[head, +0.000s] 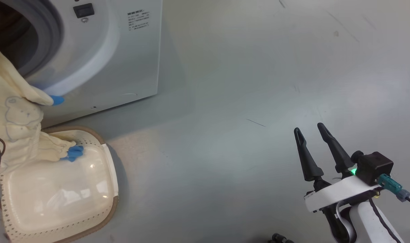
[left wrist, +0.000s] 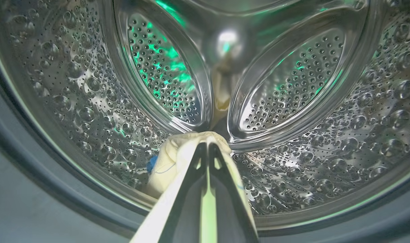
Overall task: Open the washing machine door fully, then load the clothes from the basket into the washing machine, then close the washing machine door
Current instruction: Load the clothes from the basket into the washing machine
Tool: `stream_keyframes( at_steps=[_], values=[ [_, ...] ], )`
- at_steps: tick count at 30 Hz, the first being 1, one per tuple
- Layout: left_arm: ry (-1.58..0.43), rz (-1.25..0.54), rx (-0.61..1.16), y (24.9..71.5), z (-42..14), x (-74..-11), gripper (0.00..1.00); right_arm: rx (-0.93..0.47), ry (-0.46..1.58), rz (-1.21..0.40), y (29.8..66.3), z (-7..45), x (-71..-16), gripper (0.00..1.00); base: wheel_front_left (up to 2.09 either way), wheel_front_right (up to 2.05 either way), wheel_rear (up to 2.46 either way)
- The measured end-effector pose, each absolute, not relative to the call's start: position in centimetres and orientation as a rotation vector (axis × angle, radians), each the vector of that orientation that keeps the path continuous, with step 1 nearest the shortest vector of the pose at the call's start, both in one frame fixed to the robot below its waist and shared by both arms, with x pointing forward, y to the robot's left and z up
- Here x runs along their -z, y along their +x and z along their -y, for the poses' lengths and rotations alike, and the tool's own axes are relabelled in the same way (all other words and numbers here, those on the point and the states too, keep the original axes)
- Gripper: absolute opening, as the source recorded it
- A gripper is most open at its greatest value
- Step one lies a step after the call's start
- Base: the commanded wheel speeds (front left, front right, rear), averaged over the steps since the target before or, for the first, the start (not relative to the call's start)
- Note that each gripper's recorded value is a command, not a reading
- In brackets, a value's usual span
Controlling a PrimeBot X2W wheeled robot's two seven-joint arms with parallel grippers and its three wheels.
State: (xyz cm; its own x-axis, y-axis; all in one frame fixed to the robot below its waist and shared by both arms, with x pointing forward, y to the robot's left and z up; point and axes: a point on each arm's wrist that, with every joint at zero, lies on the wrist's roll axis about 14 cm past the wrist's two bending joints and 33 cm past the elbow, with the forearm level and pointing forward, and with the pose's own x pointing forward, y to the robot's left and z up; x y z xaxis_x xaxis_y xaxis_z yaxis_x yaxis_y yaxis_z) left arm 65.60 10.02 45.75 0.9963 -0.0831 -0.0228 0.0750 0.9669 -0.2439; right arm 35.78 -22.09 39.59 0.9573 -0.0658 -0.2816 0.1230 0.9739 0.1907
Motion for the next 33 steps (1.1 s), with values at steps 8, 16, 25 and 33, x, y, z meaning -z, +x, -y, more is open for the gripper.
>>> stream_keyframes(
  at_steps=[8, 16, 25, 33],
  values=[
    [-0.298, 0.05, 0.073, 69.2, -9.2, -48.1, 0.0, 0.105, 0.183, -0.324, 35.2, 22.7, -38.5, 1.0, 0.0, 0.0, 0.0],
    [-0.326, 0.139, 0.031, 72.1, -10.4, -49.8, 0.0, 0.131, 0.173, -0.357, 35.3, 23.6, -37.4, 1.0, 0.0, 0.0, 0.0],
    [-0.245, -0.042, 0.04, 71.1, -9.9, -43.4, 0.0, 0.105, 0.188, -0.342, 36.6, 22.7, -37.3, 1.0, 0.0, 0.0, 0.0],
    [-0.206, -0.101, 0.04, 70.4, -9.8, -41.9, 1.0, 0.104, 0.186, -0.336, 36.7, 22.8, -37.5, 1.0, 0.0, 0.0, 0.0]
  ],
)
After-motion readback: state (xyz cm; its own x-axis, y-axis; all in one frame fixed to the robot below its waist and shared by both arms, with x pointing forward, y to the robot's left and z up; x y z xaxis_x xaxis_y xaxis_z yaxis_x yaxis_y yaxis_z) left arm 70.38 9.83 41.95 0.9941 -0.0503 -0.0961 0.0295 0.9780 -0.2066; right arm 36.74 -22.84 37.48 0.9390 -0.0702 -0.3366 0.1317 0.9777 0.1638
